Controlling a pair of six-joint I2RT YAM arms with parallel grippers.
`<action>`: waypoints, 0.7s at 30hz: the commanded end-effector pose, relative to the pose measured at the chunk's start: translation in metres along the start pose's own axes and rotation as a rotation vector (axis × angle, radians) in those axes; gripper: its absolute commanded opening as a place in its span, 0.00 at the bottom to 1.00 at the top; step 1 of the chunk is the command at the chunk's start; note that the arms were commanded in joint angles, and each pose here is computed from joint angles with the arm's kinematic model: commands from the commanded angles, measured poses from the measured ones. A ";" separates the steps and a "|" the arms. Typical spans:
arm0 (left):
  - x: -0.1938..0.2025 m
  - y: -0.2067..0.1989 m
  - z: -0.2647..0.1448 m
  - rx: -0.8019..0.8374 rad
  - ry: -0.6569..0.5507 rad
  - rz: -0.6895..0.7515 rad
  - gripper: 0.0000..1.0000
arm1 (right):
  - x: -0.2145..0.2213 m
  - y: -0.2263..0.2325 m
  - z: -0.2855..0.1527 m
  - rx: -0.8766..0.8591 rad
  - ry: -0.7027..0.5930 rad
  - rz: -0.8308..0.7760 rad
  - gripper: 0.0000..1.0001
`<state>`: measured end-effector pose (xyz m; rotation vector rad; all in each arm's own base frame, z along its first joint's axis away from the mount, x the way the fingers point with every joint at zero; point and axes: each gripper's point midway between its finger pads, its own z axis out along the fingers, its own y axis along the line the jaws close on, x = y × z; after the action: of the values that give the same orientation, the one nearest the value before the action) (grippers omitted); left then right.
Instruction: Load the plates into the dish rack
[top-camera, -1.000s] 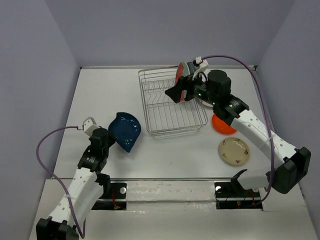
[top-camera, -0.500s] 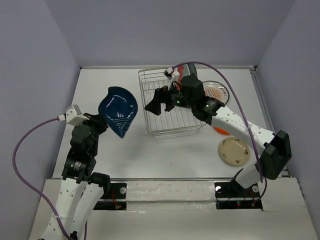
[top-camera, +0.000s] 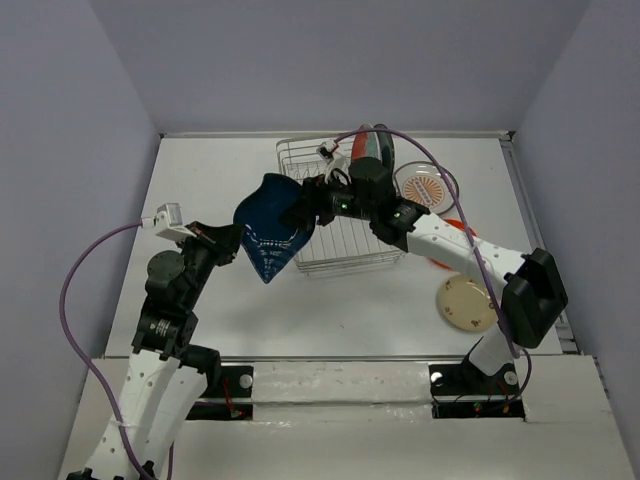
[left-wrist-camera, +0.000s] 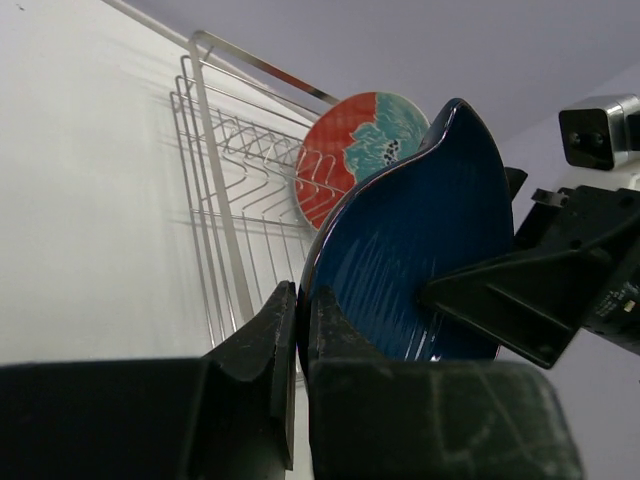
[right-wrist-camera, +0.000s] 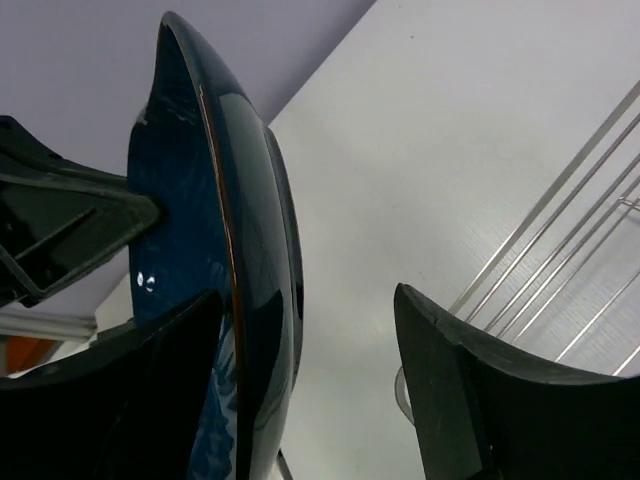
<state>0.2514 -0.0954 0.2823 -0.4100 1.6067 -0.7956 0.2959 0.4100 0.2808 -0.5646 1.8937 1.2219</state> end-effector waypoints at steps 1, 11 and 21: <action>-0.036 -0.062 -0.008 0.271 -0.123 -0.062 0.05 | -0.014 0.024 -0.002 -0.126 -0.088 0.032 0.62; -0.023 -0.051 -0.004 0.227 -0.048 0.098 0.99 | -0.039 -0.002 -0.020 0.101 -0.083 -0.053 0.07; -0.005 -0.017 -0.009 0.101 0.090 0.392 0.99 | -0.117 -0.108 -0.070 0.751 -0.079 -0.261 0.07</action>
<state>0.2465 -0.1058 0.3142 -0.1169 1.5924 -0.7125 0.3717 0.3516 0.2839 -0.4515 2.0420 0.6507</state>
